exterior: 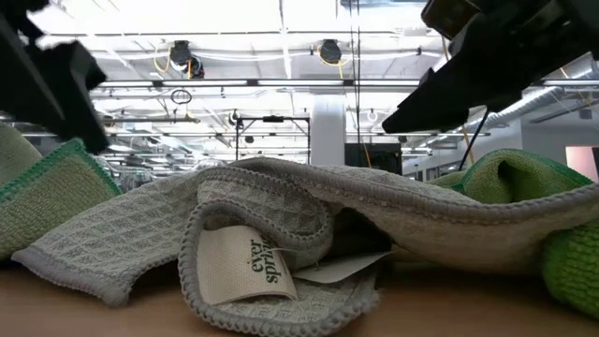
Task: Fold microfiber towels
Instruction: Fold the left light green microfiber cloth
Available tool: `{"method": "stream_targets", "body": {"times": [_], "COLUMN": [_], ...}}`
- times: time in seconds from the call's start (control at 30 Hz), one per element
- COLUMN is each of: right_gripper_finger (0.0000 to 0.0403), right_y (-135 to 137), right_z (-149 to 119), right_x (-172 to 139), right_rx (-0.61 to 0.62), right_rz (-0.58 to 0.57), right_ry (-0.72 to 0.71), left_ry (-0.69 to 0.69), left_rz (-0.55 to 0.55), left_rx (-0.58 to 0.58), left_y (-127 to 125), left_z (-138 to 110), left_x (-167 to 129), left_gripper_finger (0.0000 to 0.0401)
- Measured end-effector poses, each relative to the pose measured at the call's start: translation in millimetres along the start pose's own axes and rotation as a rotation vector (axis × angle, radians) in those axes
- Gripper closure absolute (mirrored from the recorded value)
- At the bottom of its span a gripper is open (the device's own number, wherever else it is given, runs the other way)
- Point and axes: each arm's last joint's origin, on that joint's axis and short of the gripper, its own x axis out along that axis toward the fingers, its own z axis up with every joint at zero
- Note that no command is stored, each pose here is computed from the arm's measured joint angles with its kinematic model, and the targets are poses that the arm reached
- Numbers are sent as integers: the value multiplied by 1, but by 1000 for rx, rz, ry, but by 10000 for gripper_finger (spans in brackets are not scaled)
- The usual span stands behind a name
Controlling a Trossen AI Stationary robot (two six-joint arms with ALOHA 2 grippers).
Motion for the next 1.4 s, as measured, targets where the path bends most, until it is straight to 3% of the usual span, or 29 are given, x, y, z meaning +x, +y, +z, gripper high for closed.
{"method": "stream_targets", "body": {"times": [0.13,0.23,0.4,0.53,0.9,1.07,1.17,1.4], "right_gripper_finger": [227,227,226,226,226,226,221,162], "right_y": [2,1,0,-1,7,14,13,5], "right_z": [-1,0,0,3,32,62,74,93], "right_x": [-1,0,0,0,0,7,20,70], "right_rx": [-20,-42,-73,-76,-30,-149,-223,-322], "right_rz": [5,3,-5,-43,5,-4,48,137], "right_ry": [3,1,-3,-33,-230,-261,-256,-243], "left_ry": [15,57,125,80,-79,-108,-124,-106], "left_rz": [11,15,67,50,22,3,-23,-53], "left_rx": [-24,-15,-1,33,199,257,280,305], "left_y": [-4,-2,4,4,23,38,45,52], "left_z": [-1,-4,-10,-1,46,65,75,80], "left_x": [11,18,16,6,-36,-46,-50,-51], "left_gripper_finger": [184,208,305,388,393,397,392,393]}}
